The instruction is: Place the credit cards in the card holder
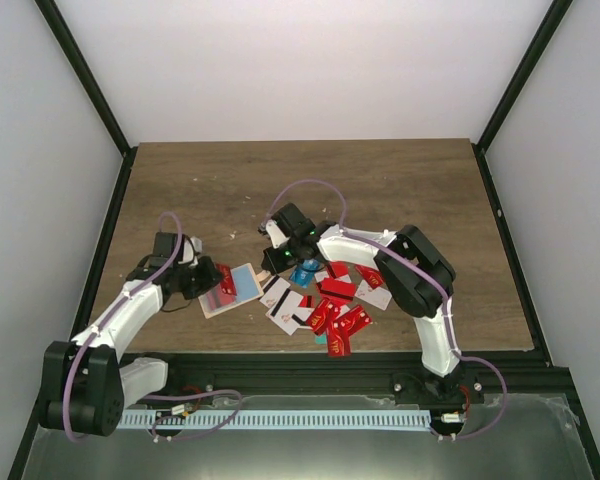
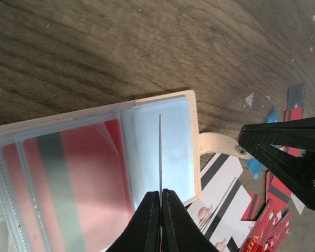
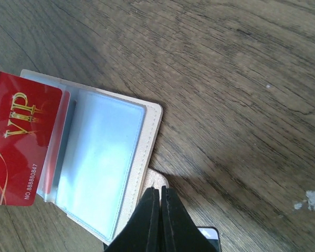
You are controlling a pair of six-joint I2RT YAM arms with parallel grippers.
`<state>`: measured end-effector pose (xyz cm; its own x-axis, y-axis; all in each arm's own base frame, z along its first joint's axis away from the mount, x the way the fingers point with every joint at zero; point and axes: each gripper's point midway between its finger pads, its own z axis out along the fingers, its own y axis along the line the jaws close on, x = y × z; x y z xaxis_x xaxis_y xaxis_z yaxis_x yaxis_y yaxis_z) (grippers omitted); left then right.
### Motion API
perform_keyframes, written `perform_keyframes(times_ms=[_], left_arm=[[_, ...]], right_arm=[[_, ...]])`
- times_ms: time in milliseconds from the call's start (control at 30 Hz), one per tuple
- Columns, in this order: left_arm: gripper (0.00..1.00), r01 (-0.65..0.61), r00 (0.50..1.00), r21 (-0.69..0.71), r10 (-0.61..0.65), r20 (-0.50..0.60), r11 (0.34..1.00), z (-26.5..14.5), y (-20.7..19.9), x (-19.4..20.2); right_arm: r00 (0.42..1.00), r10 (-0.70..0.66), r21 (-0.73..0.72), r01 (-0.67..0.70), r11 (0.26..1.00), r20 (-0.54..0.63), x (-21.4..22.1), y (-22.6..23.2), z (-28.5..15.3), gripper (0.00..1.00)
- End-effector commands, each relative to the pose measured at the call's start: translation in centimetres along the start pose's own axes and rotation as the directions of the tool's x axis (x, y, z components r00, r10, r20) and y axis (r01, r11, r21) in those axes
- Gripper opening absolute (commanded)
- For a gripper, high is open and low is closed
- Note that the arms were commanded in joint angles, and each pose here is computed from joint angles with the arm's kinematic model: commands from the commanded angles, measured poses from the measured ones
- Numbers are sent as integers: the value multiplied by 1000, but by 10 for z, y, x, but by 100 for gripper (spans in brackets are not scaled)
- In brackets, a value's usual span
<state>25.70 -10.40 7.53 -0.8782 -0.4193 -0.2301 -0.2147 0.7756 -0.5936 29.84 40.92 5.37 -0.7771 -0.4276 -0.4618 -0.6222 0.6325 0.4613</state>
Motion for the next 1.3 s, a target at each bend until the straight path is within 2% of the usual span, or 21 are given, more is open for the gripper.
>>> perform_keyframes(times_ms=[0,400,900,1267], left_arm=[[4,53,999,-26,-53,1,998,7,12,4],[4,59,998,-8,-59,-29,998,11,13,11],[4,84,993,44,-81,-82,995,23,13,23],[4,96,992,37,-93,-80,995,30,17,21]], right_arm=[[1000,-18,22,18,1000,11,-8,0,3,1],[997,60,145,-66,987,44,-17,-35,2,1],[997,66,106,-69,992,34,-9,-32,2,1],[998,63,80,-64,995,12,1,-30,4,1]])
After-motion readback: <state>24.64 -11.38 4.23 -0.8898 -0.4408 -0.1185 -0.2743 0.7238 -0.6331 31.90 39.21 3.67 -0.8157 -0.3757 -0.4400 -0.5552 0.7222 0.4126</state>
